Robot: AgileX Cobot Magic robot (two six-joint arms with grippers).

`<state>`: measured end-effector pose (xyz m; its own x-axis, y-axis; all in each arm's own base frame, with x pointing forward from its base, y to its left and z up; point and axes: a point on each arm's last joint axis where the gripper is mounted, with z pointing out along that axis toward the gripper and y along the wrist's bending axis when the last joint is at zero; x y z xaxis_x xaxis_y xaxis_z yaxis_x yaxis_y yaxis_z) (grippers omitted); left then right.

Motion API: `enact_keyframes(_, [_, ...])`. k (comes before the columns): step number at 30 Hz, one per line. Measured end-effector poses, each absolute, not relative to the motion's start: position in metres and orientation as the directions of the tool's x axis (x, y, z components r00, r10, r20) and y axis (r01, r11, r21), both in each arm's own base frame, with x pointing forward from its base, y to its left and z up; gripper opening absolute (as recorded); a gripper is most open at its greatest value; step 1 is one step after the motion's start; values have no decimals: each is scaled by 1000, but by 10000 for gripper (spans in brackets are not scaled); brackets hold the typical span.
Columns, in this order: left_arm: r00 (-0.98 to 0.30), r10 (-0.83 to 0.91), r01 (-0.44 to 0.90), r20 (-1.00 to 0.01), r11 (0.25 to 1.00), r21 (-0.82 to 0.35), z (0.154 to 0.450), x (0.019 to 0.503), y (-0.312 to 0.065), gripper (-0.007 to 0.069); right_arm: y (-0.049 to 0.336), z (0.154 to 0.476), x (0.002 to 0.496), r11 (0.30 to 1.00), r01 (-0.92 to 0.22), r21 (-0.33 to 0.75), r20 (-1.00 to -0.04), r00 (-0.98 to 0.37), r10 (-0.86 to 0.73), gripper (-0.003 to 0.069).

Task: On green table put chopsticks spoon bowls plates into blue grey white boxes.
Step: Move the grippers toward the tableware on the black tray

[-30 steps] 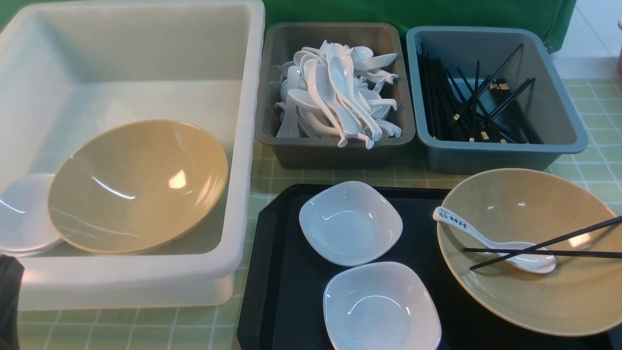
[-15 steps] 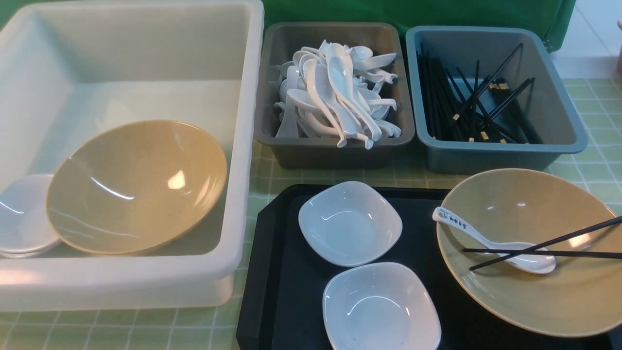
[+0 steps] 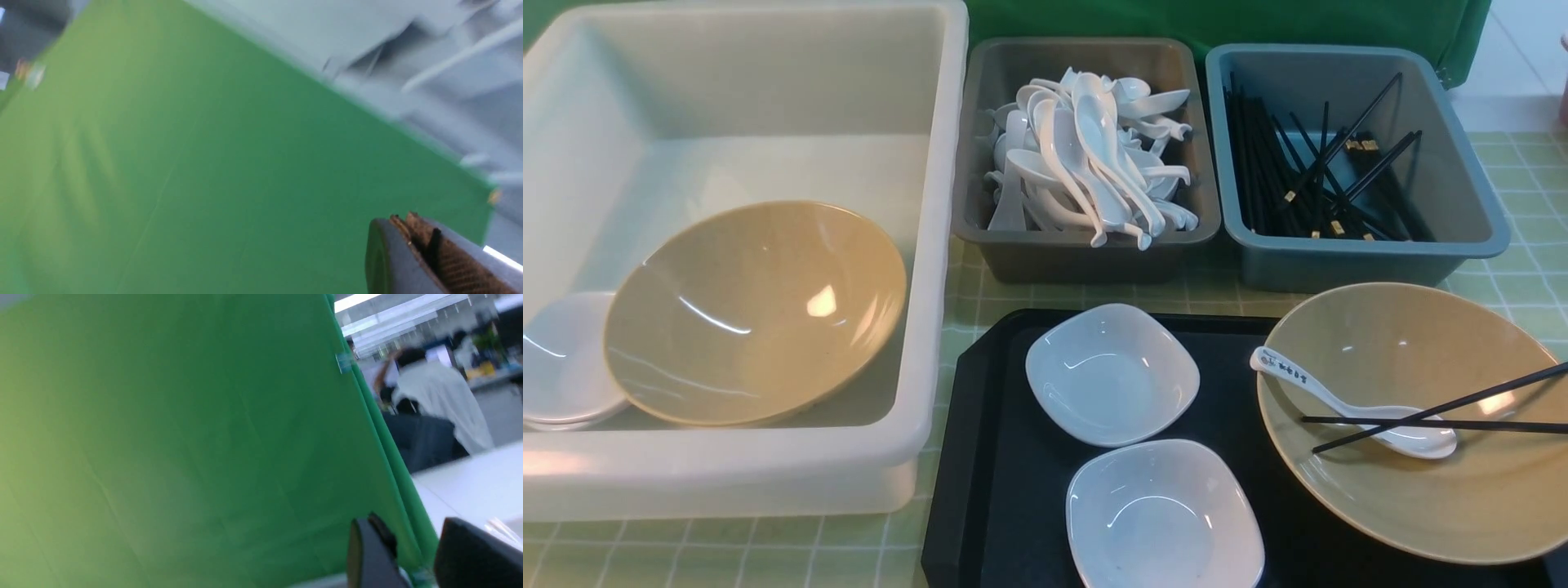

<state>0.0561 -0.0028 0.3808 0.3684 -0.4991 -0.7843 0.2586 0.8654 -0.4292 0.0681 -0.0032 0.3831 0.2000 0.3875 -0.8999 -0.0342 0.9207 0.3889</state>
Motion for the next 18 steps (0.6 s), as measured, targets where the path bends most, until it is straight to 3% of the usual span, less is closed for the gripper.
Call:
enact_keyframes(2, [234,-494,144,-837,869,-472,387,75,-4,-1,-4,392,86,939,26,342,-939,59,340,244])
enact_keyframes(3, [194,-492,166,-849,869,-466,387,77,-4,-1,-4,392,88,941,29,336,-941,49,335,244])
enact_keyframes(4, [93,-483,110,-870,874,-473,387,88,-5,-1,-4,390,103,951,70,300,-948,-86,305,244])
enact_keyframes(6, [-100,-436,6,-894,899,-439,374,107,-5,-1,-5,383,120,967,101,232,-935,-251,251,244])
enact_keyframes(8, [-209,-372,-45,-905,928,-371,362,118,-5,-1,-5,373,132,977,138,160,-913,-356,200,244])
enact_keyframes(12, [-378,-258,-99,-889,966,-239,342,135,-3,-1,-4,353,148,991,84,108,-860,-493,135,244])
enact_keyframes(16, [-444,-310,-114,-841,950,-290,334,143,-6,-1,5,333,153,998,3,66,-776,-629,53,244])
enact_keyframes(18, [-471,-370,-101,-801,925,-367,331,145,-13,-1,15,319,160,993,-117,12,-663,-744,-79,244])
